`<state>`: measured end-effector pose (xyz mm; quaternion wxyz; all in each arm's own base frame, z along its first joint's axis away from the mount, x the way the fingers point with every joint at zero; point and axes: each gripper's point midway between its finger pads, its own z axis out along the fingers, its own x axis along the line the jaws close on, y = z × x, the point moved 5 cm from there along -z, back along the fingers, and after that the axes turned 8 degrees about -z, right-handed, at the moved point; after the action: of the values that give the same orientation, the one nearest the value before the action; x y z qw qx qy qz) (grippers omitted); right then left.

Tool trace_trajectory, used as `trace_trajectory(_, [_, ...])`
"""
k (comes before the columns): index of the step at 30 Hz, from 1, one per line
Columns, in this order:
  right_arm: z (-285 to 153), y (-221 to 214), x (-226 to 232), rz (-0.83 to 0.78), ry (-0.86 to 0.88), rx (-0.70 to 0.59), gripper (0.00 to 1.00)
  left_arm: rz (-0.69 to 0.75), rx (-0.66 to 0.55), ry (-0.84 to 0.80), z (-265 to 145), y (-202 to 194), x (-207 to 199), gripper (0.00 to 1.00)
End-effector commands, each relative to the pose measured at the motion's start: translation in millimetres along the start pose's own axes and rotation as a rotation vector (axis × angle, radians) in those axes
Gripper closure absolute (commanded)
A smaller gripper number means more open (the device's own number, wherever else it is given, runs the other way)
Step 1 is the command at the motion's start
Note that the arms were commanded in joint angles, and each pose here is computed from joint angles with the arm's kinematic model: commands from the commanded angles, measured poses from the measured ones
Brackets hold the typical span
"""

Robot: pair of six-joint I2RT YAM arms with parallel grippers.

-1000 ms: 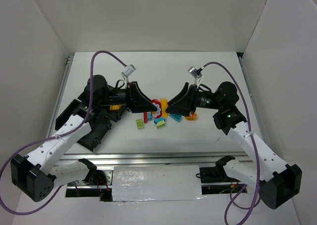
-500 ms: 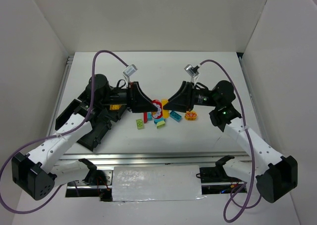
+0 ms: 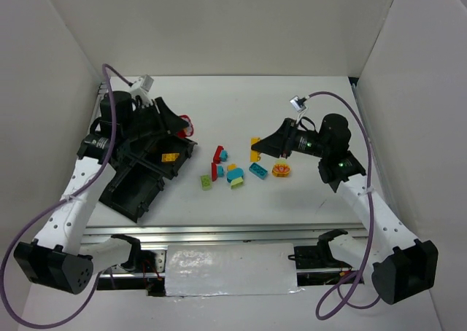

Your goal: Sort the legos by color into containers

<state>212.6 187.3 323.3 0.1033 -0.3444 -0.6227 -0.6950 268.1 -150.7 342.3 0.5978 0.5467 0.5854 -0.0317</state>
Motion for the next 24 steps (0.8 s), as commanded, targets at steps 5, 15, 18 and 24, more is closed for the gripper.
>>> trace_trajectory(5, [-7,-4,-12,-0.004,-0.173,0.009,1.0,-0.217,-0.293,0.997,-45,40,140,1.0])
trace_trajectory(15, [-18,-22,-7,-0.003,-0.203,0.048,1.0,-0.237,-0.45,1.319,-33,75,205,0.87])
trace_trajectory(18, [-20,-28,-8,0.003,-0.202,0.061,1.0,-0.238,-0.42,1.366,-22,77,221,0.78])
trace_trajectory(24, [-19,-30,-7,0.006,-0.188,0.081,1.0,-0.242,-0.377,1.376,-8,78,239,0.41])
